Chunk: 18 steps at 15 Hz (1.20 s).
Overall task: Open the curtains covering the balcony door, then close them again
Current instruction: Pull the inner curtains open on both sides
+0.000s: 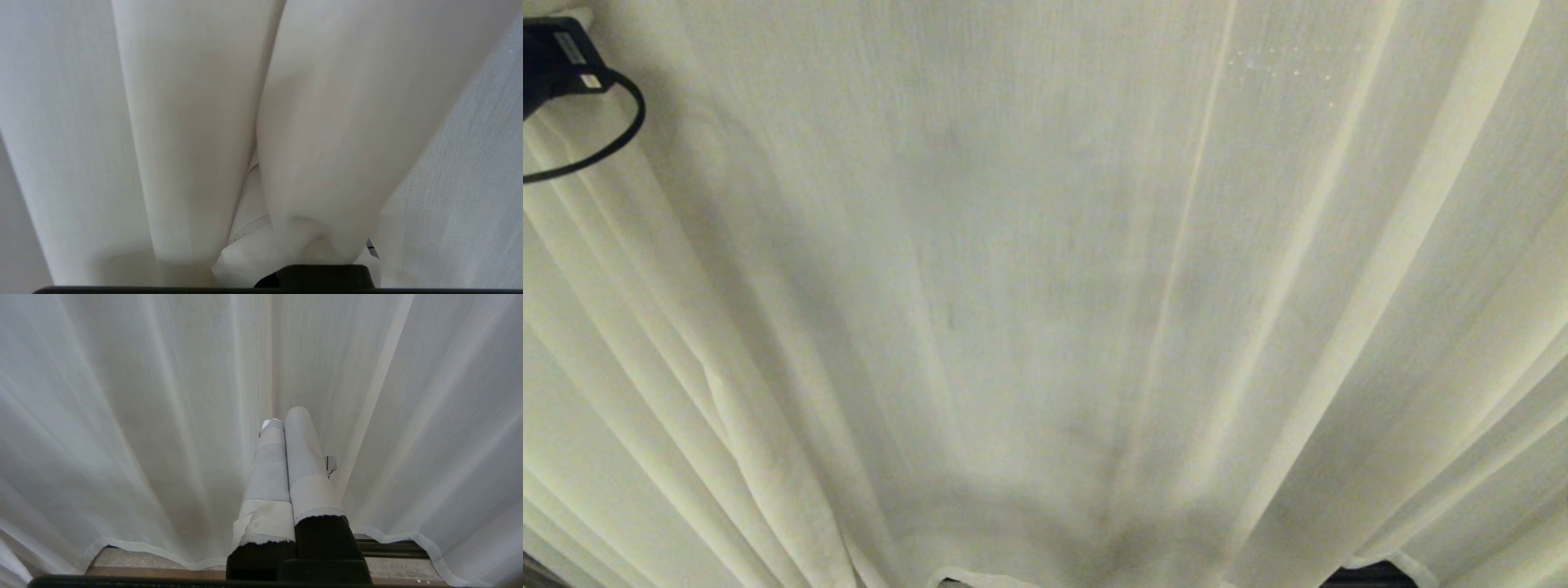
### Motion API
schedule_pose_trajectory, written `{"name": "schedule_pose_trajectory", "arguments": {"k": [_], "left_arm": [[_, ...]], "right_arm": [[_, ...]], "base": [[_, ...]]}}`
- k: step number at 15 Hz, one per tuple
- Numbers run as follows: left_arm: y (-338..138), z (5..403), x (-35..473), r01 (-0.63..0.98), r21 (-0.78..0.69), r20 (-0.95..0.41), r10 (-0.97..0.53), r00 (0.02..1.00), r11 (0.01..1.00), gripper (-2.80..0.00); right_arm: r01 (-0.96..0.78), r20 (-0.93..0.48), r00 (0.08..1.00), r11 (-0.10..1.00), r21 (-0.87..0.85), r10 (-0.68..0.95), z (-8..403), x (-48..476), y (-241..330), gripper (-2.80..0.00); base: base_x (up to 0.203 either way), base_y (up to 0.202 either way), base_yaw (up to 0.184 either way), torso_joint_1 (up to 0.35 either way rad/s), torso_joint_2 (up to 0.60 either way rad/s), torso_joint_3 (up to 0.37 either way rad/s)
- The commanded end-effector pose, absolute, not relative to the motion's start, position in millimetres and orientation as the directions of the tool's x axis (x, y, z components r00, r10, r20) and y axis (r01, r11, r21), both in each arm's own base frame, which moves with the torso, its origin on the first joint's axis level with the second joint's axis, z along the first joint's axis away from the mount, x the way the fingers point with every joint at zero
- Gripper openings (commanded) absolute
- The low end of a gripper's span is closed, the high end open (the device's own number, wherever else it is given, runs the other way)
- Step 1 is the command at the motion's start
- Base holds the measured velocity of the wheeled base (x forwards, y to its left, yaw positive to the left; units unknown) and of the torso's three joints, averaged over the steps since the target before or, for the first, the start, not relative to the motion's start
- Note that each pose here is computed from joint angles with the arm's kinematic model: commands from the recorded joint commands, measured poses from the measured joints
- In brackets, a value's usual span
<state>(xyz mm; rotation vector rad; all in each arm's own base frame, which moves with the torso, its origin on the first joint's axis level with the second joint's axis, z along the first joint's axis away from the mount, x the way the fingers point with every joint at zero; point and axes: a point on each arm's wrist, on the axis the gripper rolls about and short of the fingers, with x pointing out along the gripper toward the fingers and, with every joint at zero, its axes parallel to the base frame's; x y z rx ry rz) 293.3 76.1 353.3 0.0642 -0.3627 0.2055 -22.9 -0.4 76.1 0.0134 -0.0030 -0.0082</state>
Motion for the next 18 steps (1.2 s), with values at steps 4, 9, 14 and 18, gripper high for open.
{"name": "schedule_pose_trajectory", "arguments": {"k": [4, 9, 14, 18], "left_arm": [[82.3, 346.7, 293.3, -0.222, 0.007, 0.338, 0.207, 0.918, 0.975, -2.80], [63.4, 335.6, 282.9, -0.150, 0.011, 0.299, 0.140, 0.944, 0.989, -2.80], [46.7, 328.8, 275.2, -0.099, 0.009, 0.277, 0.093, 0.956, 0.995, -2.80], [39.5, 329.9, 273.8, -0.081, 0.007, 0.280, 0.075, 0.957, 0.997, -2.80]], "right_arm": [[0.008, 0.002, 1.000, 1.000, 0.014, -0.008, 76.1, -22.8, -0.5, -2.80], [0.008, 0.003, 1.000, 1.000, 0.014, -0.008, 76.1, -22.9, -0.5, -2.80], [0.008, 0.003, 1.000, 1.000, 0.014, -0.008, 76.1, -22.9, -0.5, -2.80], [0.008, 0.003, 1.000, 1.000, 0.014, -0.008, 76.1, -22.9, -0.5, -2.80]], "base": [[0.000, 0.000, 0.000, 0.000, 0.00, 0.000], [0.000, 0.000, 0.000, 0.000, 0.00, 0.000], [0.000, 0.000, 0.000, 0.000, 0.00, 0.000], [0.000, 0.000, 0.000, 0.000, 0.00, 0.000]]}}
